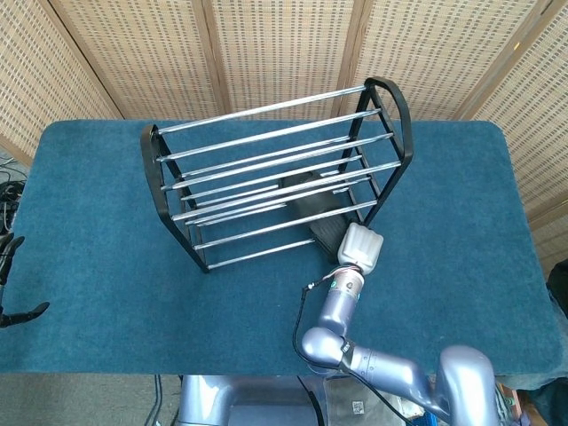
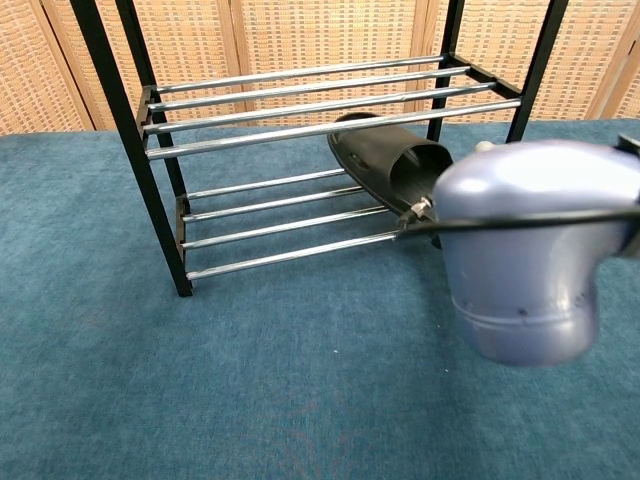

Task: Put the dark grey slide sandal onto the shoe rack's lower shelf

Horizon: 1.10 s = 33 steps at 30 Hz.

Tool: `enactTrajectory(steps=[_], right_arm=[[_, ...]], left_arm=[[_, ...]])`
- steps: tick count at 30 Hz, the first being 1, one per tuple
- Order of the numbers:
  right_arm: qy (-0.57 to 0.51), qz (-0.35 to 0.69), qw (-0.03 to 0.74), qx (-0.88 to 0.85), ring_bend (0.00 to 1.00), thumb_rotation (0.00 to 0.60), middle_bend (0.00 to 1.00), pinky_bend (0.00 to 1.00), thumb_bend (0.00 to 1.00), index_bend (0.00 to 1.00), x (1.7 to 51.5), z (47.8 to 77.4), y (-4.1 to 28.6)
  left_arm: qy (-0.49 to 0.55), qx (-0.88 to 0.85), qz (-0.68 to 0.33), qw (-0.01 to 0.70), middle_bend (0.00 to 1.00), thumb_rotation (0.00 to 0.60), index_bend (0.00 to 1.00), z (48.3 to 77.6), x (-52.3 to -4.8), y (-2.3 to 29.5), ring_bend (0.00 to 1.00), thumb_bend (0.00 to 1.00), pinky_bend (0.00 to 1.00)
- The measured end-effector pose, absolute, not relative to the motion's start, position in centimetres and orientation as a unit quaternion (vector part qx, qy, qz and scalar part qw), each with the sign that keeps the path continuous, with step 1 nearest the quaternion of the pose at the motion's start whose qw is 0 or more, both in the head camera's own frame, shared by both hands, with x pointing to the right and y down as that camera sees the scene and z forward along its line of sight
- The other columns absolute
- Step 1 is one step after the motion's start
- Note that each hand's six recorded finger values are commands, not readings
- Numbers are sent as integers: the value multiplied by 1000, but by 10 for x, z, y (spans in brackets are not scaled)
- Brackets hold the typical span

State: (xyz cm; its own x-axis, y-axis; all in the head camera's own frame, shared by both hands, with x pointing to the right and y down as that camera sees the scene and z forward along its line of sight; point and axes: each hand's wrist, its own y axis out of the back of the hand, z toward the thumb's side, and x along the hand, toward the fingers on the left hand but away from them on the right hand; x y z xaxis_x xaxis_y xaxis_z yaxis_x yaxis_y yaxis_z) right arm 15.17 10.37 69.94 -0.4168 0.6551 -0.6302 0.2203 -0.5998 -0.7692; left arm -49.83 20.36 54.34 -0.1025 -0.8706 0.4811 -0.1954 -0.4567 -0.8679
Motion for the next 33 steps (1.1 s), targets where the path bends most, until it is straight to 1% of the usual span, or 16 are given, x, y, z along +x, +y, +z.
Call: enactTrajectory(steps=[17,20,21,23,25,26,28,30,33], right_arm=[[-471,716,83,-508,769,600,747,887,703,619,152,707,87],[-477,711,80,-511,769,600,725,887,703,614,150,708,85],[-480,708,79,-511,767,600,708,887,698,595,150,708,84],[-486,704,76,-513,743,600,657,887,597,533,148,708,82],[-489,700,73,-516,686,600,575,887,368,451,146,709,81],[-490,698,72,-517,668,600,549,886,296,432,145,709,81],[-492,695,70,-519,616,600,475,878,101,395,144,709,80],[-495,693,70,-520,576,600,427,852,11,381,144,709,79],[-498,689,69,-522,487,600,347,773,0,356,143,708,79]], left_arm=[[437,-609,-603,272,0,600,0,546,-501,202,0,165,0],[436,-609,-604,271,0,600,0,547,-501,202,0,166,0],[436,-609,-604,270,0,600,0,548,-502,202,0,166,0],[437,-609,-605,269,0,600,0,548,-502,201,0,166,0],[438,-609,-605,269,0,600,0,548,-502,201,0,165,0],[438,-609,-605,268,0,600,0,548,-503,201,0,165,0],[437,-609,-605,267,0,600,0,548,-503,201,0,166,0],[438,-609,-605,267,0,600,0,548,-503,201,0,165,0],[438,-609,-605,266,0,600,0,548,-503,200,0,165,0]])
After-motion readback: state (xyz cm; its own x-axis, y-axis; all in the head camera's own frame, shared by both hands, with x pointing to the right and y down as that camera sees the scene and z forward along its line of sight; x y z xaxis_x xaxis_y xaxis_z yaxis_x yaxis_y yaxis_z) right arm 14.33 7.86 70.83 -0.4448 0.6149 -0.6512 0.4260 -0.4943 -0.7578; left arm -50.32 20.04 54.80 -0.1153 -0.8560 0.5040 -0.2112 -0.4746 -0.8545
